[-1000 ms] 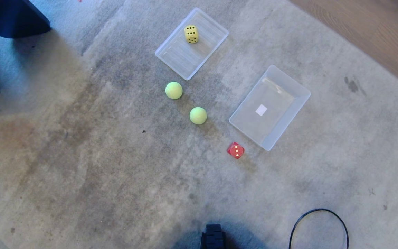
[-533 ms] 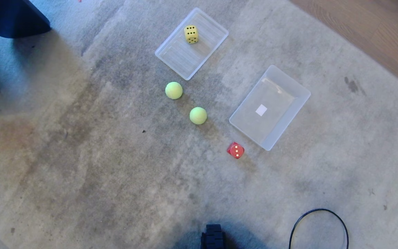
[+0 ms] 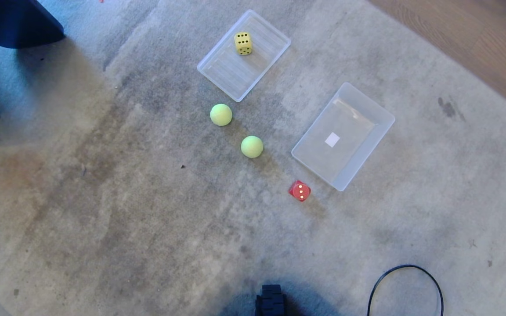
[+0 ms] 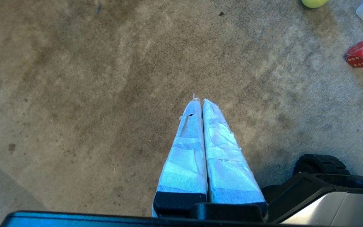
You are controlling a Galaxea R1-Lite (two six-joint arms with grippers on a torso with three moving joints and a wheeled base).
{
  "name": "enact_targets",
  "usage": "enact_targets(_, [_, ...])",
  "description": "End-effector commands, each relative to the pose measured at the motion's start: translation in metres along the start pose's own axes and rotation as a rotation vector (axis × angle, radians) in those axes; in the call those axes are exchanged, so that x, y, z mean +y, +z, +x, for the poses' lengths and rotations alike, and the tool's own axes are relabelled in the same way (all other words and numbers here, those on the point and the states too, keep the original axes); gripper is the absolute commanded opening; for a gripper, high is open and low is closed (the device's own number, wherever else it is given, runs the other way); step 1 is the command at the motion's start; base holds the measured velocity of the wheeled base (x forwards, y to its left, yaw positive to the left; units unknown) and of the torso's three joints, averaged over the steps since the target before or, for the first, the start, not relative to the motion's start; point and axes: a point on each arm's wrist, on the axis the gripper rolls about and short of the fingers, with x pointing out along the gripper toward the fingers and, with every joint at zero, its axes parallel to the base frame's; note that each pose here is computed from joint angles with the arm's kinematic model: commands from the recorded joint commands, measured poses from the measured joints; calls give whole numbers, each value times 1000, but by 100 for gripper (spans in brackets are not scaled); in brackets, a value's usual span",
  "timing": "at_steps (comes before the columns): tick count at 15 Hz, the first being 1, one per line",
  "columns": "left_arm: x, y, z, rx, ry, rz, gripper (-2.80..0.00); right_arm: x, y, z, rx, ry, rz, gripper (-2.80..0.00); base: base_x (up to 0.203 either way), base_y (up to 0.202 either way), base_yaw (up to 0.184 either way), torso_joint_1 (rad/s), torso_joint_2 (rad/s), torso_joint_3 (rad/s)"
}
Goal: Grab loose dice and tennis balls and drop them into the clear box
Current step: Pick up toys out of the box
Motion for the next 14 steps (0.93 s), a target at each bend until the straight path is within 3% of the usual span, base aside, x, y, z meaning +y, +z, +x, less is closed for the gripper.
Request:
enact_targets(1, [0, 0, 0, 1, 0, -1, -280, 0, 0, 0, -2, -1, 0, -280, 0, 0, 0, 0, 0, 0])
enact_targets(6, [0, 0, 0, 0, 0, -1, -280, 0, 0, 0, -2, 1, 0, -280, 1, -2, 16, 0, 0, 0])
enact_targets(14, [0, 0, 0, 1, 0, -1, -280, 0, 0, 0, -2, 1, -6, -280, 3, -7, 157, 2, 2, 3])
